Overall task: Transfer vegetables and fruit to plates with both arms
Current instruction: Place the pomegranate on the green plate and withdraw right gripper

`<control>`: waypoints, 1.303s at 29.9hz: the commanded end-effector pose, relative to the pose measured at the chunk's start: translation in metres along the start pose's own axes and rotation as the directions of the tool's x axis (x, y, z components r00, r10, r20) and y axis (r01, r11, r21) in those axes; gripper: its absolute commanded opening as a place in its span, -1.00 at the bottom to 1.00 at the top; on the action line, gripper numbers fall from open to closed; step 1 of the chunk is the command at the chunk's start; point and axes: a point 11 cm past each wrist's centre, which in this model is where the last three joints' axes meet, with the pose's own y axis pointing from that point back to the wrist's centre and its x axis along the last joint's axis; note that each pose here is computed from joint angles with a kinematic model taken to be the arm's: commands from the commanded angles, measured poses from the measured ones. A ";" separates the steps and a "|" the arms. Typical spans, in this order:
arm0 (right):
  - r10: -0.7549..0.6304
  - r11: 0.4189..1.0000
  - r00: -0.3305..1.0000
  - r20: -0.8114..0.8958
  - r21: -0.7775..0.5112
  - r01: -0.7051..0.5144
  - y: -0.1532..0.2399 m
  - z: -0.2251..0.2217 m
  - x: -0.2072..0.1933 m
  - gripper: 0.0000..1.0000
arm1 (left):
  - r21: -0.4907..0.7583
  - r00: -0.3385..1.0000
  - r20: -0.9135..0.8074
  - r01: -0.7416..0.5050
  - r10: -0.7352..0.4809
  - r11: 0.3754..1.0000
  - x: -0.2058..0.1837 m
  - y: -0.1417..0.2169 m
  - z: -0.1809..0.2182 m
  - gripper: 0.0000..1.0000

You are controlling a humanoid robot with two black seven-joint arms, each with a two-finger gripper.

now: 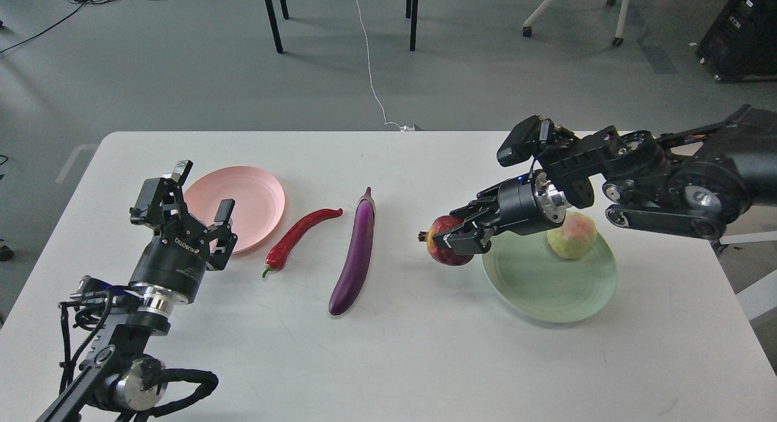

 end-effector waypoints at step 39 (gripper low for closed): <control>0.376 0.566 -0.390 0.841 -0.542 -0.622 0.064 0.073 -0.078 0.94 | 0.000 0.943 0.310 0.130 -0.124 0.991 0.015 -0.023 0.047 0.96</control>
